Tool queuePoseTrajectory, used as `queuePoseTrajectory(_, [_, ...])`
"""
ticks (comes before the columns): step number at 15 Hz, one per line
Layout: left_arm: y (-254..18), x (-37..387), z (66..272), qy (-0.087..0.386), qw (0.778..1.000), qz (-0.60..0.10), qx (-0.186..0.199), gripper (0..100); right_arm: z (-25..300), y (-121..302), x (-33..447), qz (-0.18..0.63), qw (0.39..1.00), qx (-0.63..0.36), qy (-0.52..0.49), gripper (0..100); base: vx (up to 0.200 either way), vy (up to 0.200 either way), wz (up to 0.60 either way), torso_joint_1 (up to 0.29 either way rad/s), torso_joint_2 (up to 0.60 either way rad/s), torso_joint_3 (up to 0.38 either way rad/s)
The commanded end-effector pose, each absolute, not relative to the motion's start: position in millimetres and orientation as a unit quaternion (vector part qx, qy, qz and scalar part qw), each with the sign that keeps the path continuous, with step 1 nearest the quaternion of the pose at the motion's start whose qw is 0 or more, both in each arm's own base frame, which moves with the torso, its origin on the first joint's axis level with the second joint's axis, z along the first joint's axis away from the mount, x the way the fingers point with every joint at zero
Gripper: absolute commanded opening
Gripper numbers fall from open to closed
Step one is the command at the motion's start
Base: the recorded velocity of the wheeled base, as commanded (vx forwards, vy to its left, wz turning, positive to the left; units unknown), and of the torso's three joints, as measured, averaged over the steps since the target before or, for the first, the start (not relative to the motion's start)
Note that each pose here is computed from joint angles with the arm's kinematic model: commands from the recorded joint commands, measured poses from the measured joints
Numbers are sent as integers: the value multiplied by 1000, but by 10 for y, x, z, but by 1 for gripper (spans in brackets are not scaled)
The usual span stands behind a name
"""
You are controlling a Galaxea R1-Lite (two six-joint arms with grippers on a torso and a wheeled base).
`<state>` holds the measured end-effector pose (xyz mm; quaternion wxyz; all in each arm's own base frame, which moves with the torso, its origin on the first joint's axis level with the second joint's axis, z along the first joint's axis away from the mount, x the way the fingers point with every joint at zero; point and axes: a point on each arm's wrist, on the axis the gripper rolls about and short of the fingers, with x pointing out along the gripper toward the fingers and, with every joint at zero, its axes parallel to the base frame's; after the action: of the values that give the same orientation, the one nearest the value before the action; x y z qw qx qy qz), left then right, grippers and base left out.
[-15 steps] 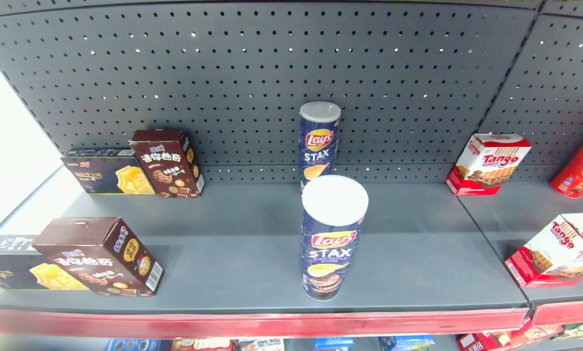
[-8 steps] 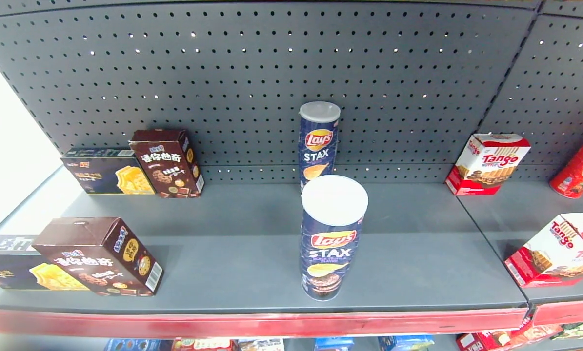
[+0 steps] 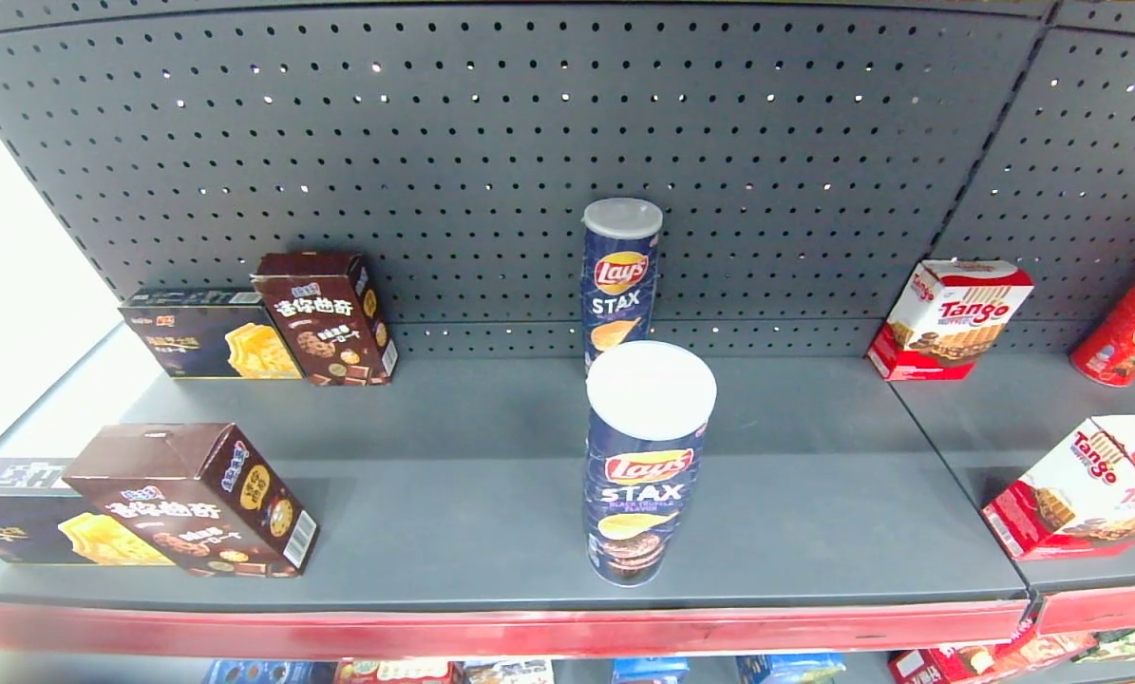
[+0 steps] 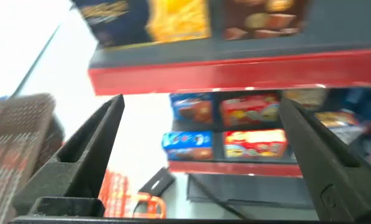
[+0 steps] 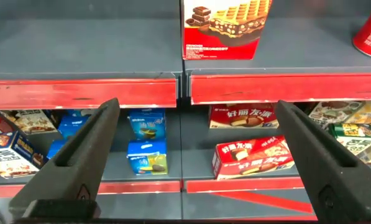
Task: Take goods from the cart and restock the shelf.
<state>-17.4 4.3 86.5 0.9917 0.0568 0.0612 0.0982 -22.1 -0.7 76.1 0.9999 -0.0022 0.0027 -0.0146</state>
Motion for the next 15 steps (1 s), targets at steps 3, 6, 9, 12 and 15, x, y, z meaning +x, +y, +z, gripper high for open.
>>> queuePoseTrajectory(3, [-31,-157,773,46,999,-6,22,100,762,-7,-221,-15,1000,-2,2,100,0,0,0,0,0,0])
queuePoseTrajectory(6, [-16,-193,762,23,997,-53,46,100,762,-7,-221,-15,1000,-2,2,100,0,0,0,0,0,0])
queuePoseTrajectory(9, [-2,-228,756,-1,1000,-7,28,100,762,-7,-221,-15,1000,-2,2,100,0,0,0,0,0,0])
queuePoseTrajectory(12, [5,-228,755,0,999,8,35,100,762,-7,-221,-14,1000,-2,2,100,0,0,0,0,0,0])
queuePoseTrajectory(15, [1,-228,756,-1,1000,-1,-4,100,762,-7,-221,-15,1000,-2,2,100,0,0,0,0,0,0])
